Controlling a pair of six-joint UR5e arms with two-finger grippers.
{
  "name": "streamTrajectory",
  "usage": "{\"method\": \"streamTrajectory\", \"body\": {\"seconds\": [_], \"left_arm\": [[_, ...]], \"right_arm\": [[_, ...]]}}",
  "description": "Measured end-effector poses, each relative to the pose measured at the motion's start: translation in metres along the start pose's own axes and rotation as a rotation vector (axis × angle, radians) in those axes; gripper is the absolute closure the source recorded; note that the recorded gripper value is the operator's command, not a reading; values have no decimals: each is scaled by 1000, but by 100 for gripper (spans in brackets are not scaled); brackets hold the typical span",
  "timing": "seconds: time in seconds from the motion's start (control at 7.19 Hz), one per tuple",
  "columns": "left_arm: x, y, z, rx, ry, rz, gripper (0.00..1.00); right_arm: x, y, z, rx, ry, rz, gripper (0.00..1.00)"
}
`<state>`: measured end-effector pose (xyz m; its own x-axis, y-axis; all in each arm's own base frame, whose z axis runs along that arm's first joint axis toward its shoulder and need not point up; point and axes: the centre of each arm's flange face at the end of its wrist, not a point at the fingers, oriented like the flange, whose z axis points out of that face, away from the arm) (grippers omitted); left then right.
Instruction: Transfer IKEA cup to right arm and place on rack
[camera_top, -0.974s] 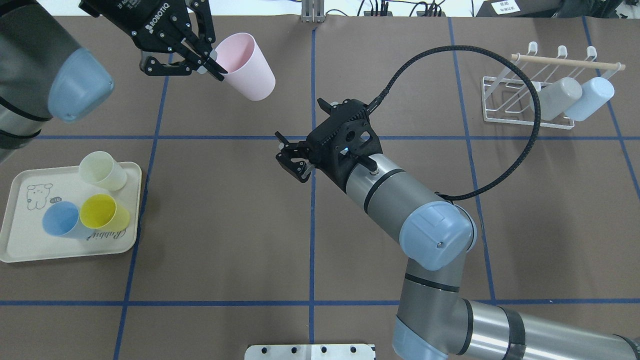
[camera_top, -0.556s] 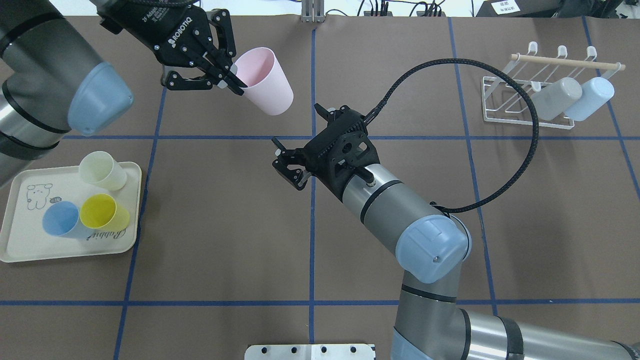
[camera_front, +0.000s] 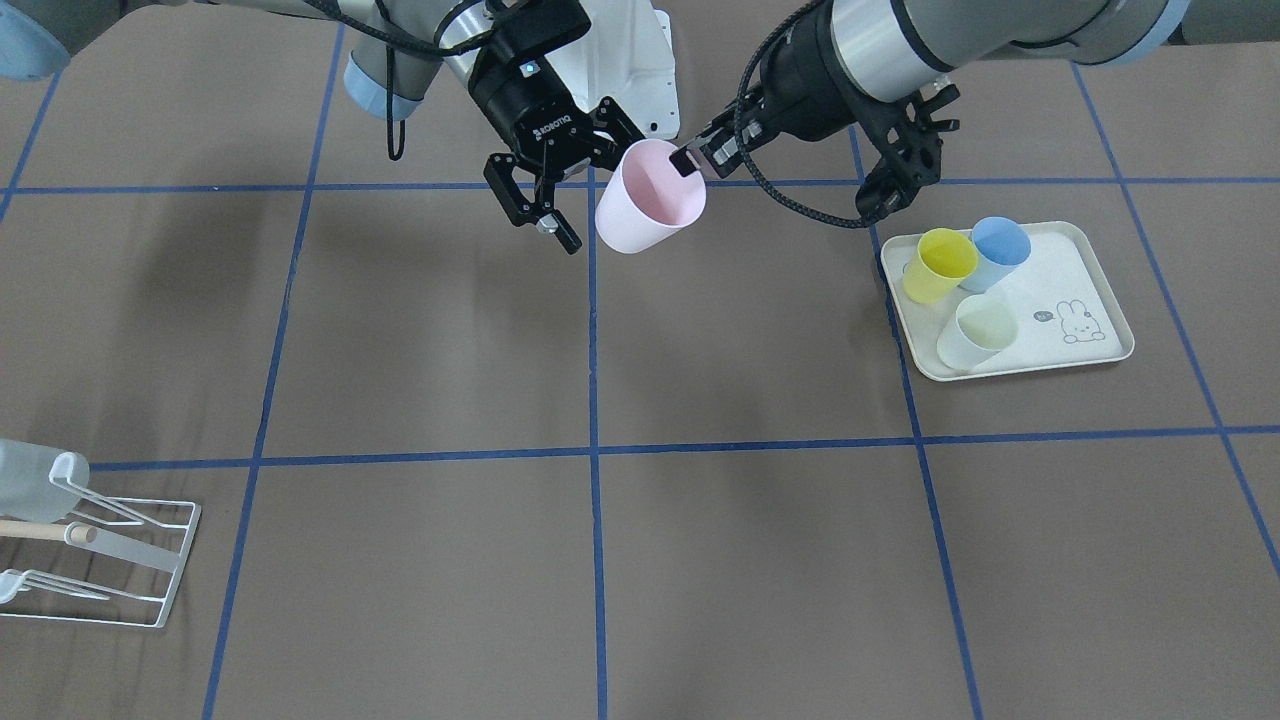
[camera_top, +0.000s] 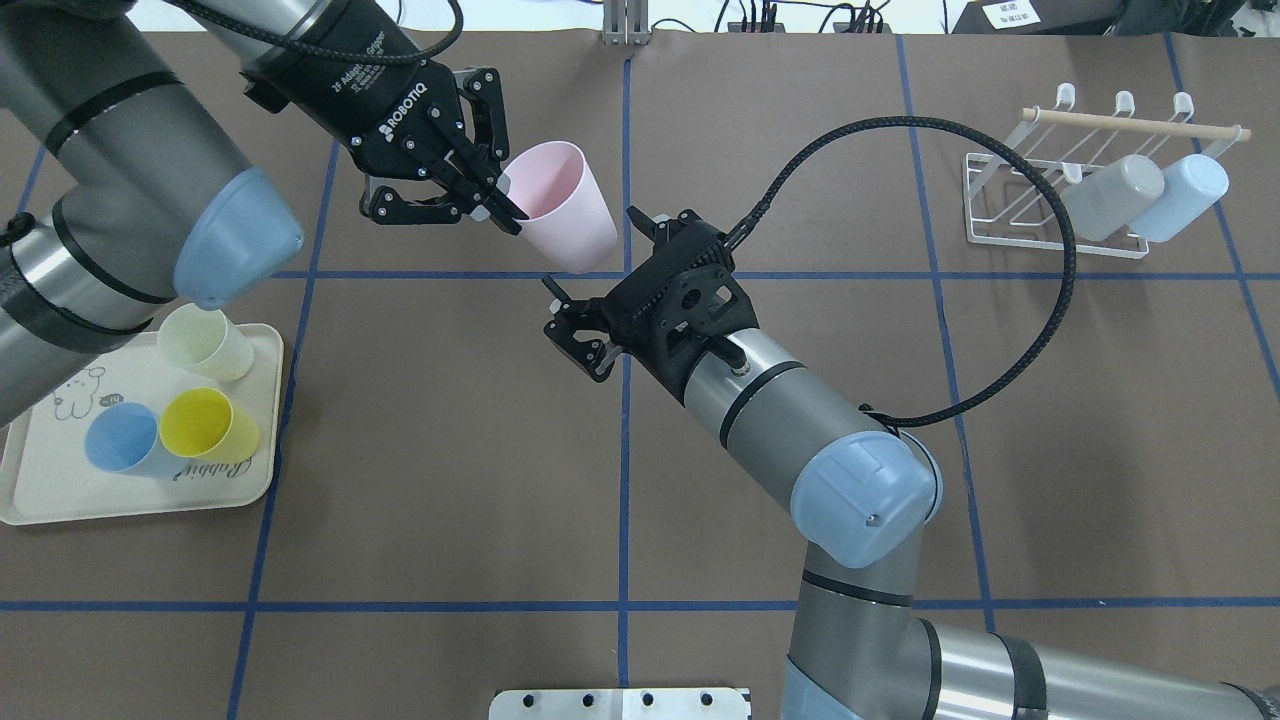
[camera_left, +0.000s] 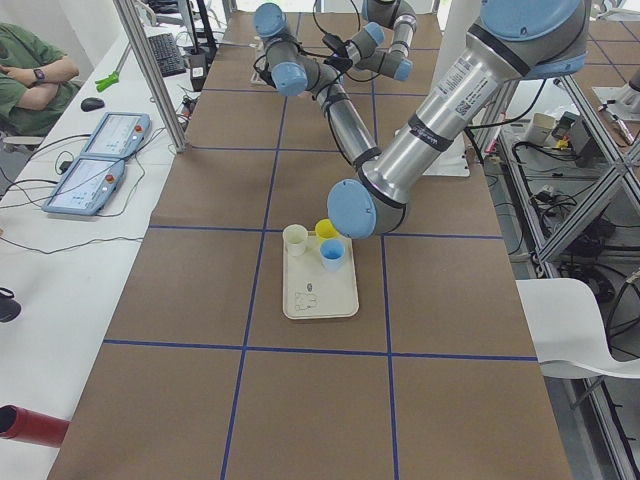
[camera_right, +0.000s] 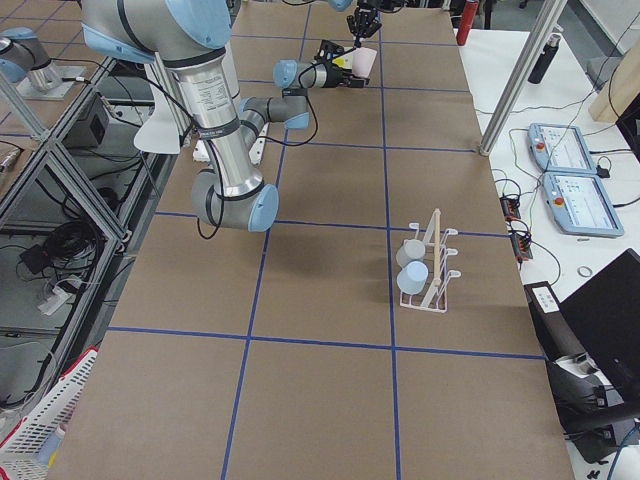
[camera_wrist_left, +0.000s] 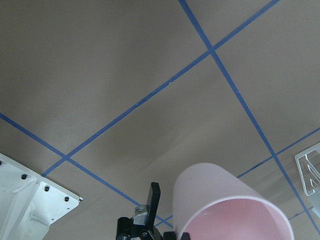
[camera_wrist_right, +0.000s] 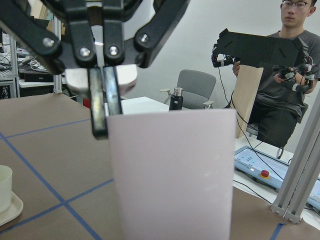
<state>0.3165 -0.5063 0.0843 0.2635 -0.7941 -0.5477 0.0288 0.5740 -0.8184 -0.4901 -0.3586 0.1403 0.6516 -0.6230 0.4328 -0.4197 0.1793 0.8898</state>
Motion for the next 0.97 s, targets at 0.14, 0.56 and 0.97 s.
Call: {"method": "streamTrajectory", "body": {"seconds": [0.14, 0.56, 0.97], "left_arm": [[0, 3, 3, -5, -4, -1, 100], [0, 10, 9, -13, -11, 3, 100], [0, 10, 10, -13, -12, 2, 92]], "right_arm": [[0, -1, -1, 2, -1, 0, 8], [-1, -2, -2, 3, -4, -3, 29], [-5, -2, -3, 3, -8, -2, 55]]}}
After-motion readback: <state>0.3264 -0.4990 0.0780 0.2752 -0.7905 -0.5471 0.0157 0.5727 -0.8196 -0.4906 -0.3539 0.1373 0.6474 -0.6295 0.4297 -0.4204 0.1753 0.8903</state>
